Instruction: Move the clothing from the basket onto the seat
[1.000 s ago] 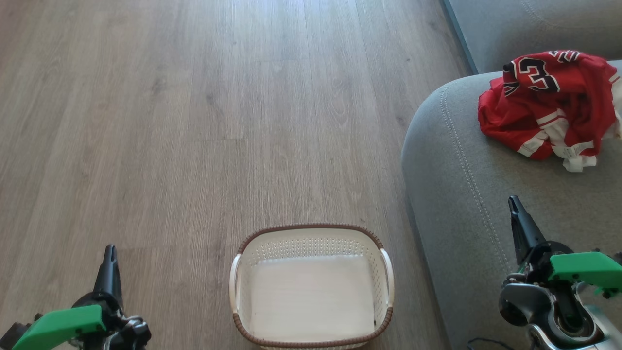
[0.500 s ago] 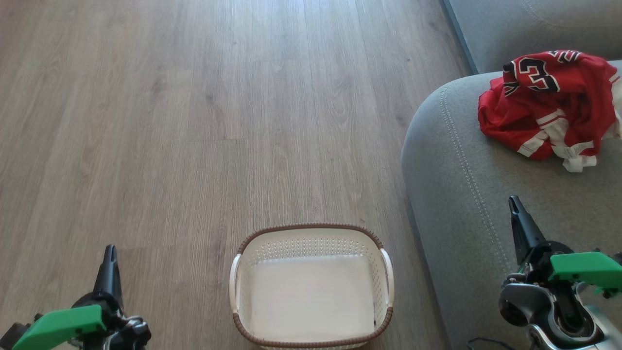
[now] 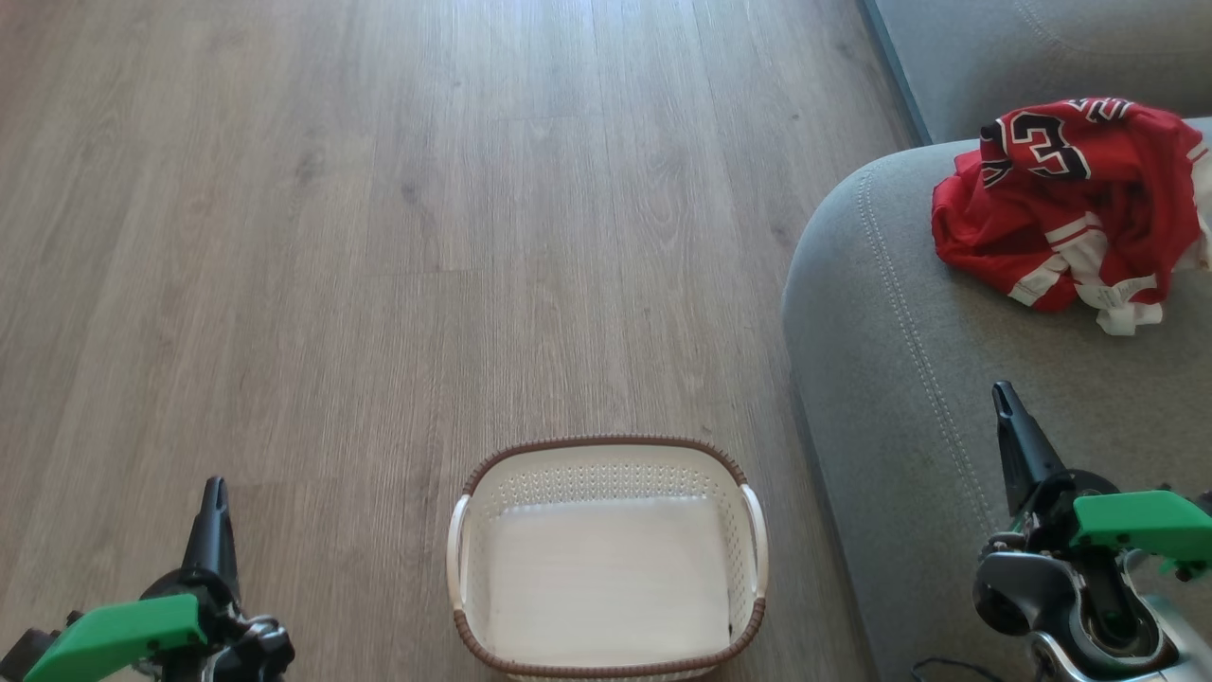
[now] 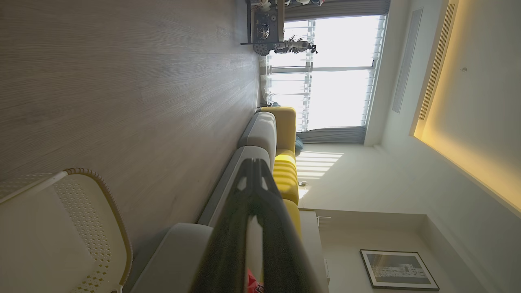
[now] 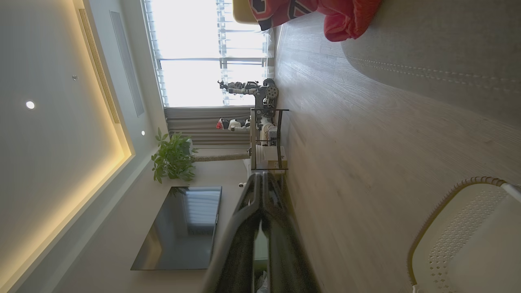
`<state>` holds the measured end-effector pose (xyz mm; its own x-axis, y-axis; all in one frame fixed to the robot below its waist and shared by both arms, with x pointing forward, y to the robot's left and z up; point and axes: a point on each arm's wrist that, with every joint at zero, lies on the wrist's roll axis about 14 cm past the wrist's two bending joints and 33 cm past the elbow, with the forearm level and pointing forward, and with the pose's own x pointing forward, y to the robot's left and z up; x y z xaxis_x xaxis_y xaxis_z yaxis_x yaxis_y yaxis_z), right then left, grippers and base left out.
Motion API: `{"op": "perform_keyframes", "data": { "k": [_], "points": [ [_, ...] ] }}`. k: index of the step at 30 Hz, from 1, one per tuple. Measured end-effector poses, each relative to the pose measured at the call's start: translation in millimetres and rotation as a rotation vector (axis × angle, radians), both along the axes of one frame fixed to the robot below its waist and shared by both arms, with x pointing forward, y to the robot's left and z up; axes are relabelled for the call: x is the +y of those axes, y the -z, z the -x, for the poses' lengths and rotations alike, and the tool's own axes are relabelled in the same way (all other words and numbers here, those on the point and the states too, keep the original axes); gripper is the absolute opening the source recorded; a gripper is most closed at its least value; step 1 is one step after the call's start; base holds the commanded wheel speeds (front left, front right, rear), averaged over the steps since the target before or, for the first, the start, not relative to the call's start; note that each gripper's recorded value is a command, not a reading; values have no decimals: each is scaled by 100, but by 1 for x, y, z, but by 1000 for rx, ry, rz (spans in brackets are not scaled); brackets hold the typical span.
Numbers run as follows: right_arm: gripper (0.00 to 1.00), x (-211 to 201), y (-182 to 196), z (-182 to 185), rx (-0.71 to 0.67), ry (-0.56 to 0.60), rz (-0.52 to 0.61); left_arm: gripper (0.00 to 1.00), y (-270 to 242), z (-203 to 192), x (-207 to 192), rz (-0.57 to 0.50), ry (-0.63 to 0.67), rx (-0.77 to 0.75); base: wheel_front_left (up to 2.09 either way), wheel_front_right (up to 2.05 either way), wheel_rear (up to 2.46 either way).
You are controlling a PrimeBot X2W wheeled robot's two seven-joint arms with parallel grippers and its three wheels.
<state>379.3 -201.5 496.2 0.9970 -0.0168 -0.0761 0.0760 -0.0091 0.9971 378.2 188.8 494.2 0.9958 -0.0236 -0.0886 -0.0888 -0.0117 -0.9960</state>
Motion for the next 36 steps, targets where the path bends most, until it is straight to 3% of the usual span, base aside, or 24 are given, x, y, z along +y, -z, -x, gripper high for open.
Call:
{"op": "perform_keyframes", "data": {
  "k": [36],
  "points": [
    [0, 0, 0, 0, 2, 1, -7, 0, 0, 0, 0, 0, 0, 0, 0, 0, 0]
  ]
}}
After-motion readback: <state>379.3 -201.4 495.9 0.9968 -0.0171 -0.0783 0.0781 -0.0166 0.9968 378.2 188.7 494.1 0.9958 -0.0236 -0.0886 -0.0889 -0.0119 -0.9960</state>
